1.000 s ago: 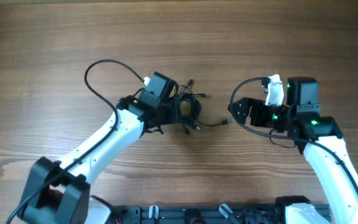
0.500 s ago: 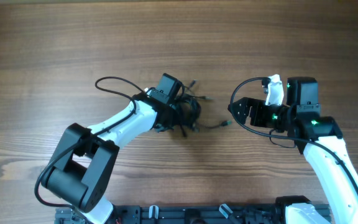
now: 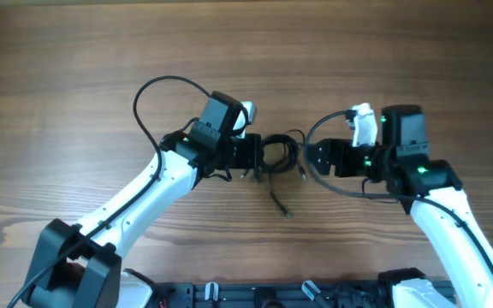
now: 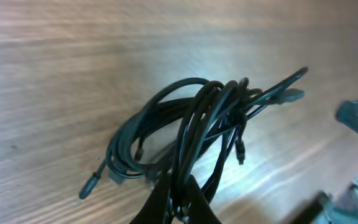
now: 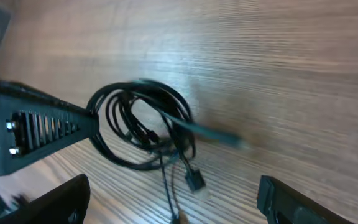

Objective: Untangle cables

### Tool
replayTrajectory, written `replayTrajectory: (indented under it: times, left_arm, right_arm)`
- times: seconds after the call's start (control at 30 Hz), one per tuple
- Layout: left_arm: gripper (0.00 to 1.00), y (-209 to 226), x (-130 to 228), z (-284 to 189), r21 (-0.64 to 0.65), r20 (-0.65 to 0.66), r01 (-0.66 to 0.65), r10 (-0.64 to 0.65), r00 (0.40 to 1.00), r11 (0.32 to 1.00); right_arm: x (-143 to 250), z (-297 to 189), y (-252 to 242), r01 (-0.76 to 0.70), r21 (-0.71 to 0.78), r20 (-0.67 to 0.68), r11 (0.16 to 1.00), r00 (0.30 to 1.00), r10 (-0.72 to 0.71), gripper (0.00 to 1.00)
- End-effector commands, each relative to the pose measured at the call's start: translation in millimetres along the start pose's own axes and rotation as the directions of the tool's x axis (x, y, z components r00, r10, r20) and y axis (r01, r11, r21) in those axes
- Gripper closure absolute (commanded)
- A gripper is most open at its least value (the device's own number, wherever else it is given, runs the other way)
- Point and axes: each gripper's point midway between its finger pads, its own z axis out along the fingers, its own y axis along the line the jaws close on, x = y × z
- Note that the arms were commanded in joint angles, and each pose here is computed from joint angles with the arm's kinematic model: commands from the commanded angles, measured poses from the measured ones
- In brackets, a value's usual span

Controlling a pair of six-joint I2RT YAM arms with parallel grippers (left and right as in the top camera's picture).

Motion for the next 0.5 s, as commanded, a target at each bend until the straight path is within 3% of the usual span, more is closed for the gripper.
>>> replayTrajectory:
  times: [0.0, 0.13, 0.37, 0.4, 0.47]
  left_arm:
    - [0.96, -27, 13, -5, 0.144, -0.062, -0.063, 0.073, 0.995, 0.988]
    - [0.96, -33, 16, -6, 0.174, -0.076, -0.074, 0.088, 0.993, 0.982]
    - [0.96, -35, 19, -6, 0.190, -0.086, -0.071, 0.089, 0.992, 0.979]
    - [0.96, -35, 18, -6, 0.190, -0.086, -0.071, 0.089, 0.992, 0.979]
    - [0.96, -35, 19, -6, 0.190, -0.087, -0.071, 0.089, 0.992, 0.979]
  right_arm:
    - [-4, 3, 2, 0.172, 0.056, 0.001, 0.984, 0.985, -0.172, 0.14]
    - [-10, 5, -13, 0.192, 0.169, 0.009, 0.967, 0.980, -0.197, 0.22]
    - [10, 31, -11, 0.151, 0.063, -0.092, 0.986, 0.985, -0.145, 0.30]
    - [12, 35, -12, 0.146, 0.058, -0.107, 0.988, 0.985, -0.139, 0.36]
    - [17, 43, -18, 0.130, 0.062, -0.135, 0.990, 0.983, -0.121, 0.59]
